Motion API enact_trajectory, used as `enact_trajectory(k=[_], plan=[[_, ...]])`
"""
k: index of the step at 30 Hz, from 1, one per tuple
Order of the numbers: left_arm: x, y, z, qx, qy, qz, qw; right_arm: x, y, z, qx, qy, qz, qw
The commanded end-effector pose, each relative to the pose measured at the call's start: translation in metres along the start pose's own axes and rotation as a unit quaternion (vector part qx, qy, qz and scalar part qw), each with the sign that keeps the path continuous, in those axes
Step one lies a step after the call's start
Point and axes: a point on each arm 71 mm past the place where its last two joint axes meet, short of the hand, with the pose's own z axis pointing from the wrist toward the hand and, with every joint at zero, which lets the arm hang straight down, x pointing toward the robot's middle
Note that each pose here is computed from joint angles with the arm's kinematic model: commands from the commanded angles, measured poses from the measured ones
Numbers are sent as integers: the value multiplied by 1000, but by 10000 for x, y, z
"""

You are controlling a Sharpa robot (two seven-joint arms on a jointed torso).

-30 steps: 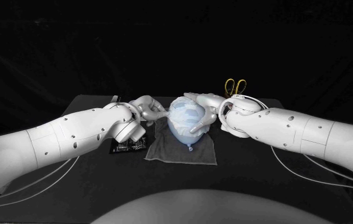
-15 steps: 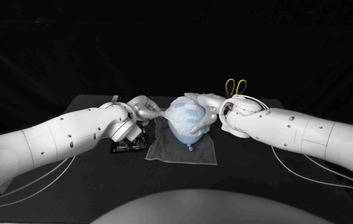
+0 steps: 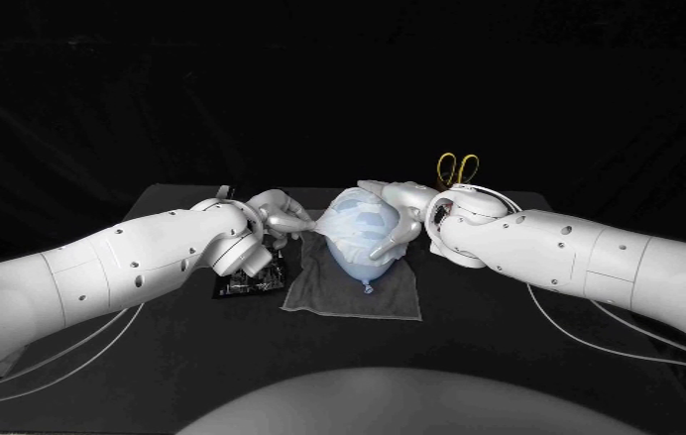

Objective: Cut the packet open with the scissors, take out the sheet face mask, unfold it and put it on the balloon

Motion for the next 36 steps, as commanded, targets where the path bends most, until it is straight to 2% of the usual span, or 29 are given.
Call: enact_trajectory(k=[1,4,10,13,16,19,22,25,29,36], plan=[[26,28,6,-17,16,10,1000,30,-8,-5,2,10,-7,1000],[40,48,10,-21,9,15,1000,30,-7,-6,2,9,-7,1000],[58,87,4,-17,-30,42,999,31,-7,-7,2,9,-7,1000],[63,109,1,-15,-40,46,998,31,-8,-8,2,9,-7,1000],[70,116,-4,-8,-40,36,999,31,-7,-8,2,9,-7,1000],[104,107,-14,7,-21,-7,1000,31,-5,-7,2,9,-6,1000],[143,80,-32,33,-4,-55,998,31,-5,-7,2,9,-6,1000],[184,50,-63,63,-2,-85,994,31,-6,-8,2,9,-6,1000],[235,20,-90,88,-10,-94,992,31,-6,-8,2,9,-6,1000],[349,41,-89,92,-21,-87,992,34,-3,-5,2,10,-6,1000]])
